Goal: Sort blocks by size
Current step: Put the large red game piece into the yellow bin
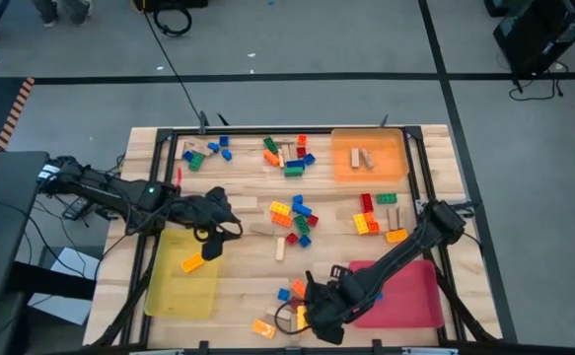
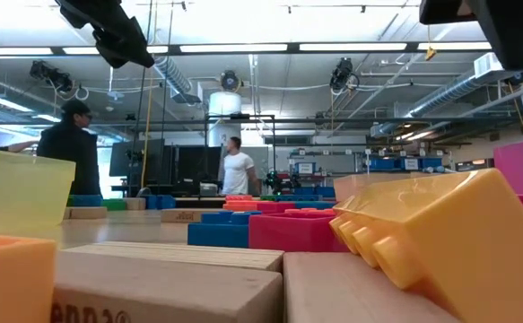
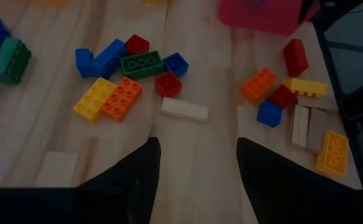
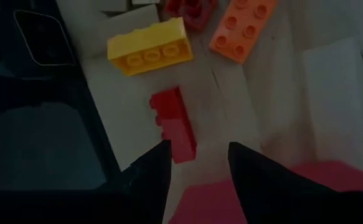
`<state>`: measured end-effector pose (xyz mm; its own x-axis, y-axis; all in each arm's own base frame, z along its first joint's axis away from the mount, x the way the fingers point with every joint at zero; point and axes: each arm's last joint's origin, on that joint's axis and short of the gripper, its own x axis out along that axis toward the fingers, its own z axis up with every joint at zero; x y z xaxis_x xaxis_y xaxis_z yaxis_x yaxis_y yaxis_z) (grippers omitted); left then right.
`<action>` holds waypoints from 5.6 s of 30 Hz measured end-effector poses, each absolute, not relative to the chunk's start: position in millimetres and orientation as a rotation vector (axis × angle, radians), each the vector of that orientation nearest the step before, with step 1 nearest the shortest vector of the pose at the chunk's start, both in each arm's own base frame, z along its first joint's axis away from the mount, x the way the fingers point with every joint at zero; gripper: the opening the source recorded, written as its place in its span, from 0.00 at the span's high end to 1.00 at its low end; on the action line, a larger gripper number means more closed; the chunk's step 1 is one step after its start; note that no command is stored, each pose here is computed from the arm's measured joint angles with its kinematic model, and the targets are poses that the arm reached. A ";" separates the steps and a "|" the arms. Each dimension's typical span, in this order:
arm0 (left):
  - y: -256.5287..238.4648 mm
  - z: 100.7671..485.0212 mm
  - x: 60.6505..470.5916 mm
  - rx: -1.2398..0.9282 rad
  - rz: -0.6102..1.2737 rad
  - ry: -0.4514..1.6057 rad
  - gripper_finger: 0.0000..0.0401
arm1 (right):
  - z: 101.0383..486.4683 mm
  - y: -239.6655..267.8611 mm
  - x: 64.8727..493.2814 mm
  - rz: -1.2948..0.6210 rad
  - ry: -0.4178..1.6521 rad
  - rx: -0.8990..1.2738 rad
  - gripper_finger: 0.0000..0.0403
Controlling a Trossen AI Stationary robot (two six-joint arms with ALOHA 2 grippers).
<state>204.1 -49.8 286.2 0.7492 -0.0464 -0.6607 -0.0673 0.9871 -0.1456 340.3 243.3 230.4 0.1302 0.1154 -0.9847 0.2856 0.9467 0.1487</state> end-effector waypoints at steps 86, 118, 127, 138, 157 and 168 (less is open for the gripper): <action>15.8 329.4 252.2 -0.205 0.224 0.097 0.49 | 328.0 -35.7 326.1 -0.019 0.201 0.134 0.74; 19.0 314.0 286.4 -0.210 0.196 0.020 0.64 | 309.6 -43.2 341.2 0.123 0.224 0.080 0.74; 18.0 317.0 286.8 -0.179 0.163 -0.009 0.75 | 310.6 -45.5 339.9 0.141 0.230 0.129 0.74; 23.8 320.3 282.2 -0.197 0.250 -0.020 0.76 | 304.5 -49.0 338.9 0.082 0.283 0.141 0.41; -8.5 289.7 178.1 -0.593 0.429 0.735 0.76 | 277.5 -66.4 323.2 -0.064 0.580 0.457 0.29; -56.6 266.2 137.0 -0.598 0.392 1.228 0.76 | 277.9 -58.2 325.1 -0.082 0.580 0.590 0.32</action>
<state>137.0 -56.6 266.2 0.2996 -0.0362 -0.9534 -0.5822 0.7847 -0.2128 325.1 -58.2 277.9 0.8380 0.0882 -0.5384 0.2347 0.8326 0.5017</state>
